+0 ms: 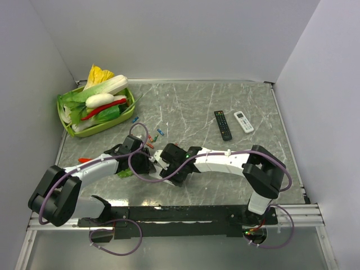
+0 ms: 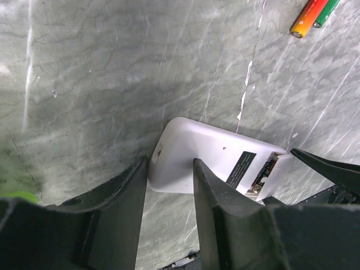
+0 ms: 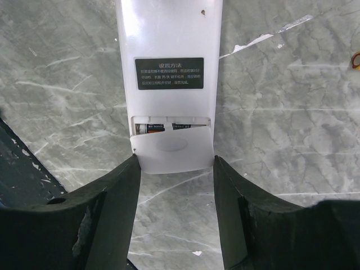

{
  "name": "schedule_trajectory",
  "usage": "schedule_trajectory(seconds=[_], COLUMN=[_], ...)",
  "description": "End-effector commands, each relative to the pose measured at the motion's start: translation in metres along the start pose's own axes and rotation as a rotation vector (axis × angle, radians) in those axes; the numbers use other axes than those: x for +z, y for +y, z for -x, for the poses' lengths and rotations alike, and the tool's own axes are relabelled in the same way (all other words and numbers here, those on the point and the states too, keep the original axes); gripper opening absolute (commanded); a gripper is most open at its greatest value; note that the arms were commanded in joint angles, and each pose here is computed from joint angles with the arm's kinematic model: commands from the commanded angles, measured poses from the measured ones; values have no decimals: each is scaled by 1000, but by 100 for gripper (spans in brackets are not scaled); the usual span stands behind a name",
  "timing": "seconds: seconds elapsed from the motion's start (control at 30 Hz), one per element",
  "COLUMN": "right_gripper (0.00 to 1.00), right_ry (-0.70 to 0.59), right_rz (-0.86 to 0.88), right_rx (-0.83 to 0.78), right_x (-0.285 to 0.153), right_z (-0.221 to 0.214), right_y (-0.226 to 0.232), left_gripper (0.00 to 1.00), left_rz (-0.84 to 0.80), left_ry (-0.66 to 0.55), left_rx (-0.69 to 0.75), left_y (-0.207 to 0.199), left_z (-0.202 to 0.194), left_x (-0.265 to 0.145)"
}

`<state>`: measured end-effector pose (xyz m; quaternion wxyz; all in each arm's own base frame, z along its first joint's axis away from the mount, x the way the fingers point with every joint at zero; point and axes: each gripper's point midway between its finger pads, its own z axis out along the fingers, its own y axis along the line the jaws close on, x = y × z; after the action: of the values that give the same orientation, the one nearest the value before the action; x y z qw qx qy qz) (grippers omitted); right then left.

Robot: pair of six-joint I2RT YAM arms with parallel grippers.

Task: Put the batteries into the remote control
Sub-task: Load the battery cover into the remote control.

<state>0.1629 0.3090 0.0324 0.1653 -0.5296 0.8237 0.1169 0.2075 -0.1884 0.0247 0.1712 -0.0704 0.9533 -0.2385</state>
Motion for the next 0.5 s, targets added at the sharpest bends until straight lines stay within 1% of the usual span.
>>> schedule_trajectory(seconds=[0.0, 0.2, 0.3, 0.47], right_gripper=[42, 42, 45, 48], right_ry=[-7, 7, 10, 21], right_rz=[17, 19, 22, 28], right_rx=[-22, -33, -35, -19], right_x=[4, 3, 4, 2], right_z=[11, 10, 11, 10], right_y=[0, -1, 0, 1], left_gripper=[42, 42, 42, 42], left_rz=[4, 6, 7, 9], left_ry=[17, 16, 15, 14], left_rx=[4, 4, 6, 6], left_y=[4, 4, 4, 4], left_z=[-4, -4, -4, -3], left_x=[2, 2, 1, -1])
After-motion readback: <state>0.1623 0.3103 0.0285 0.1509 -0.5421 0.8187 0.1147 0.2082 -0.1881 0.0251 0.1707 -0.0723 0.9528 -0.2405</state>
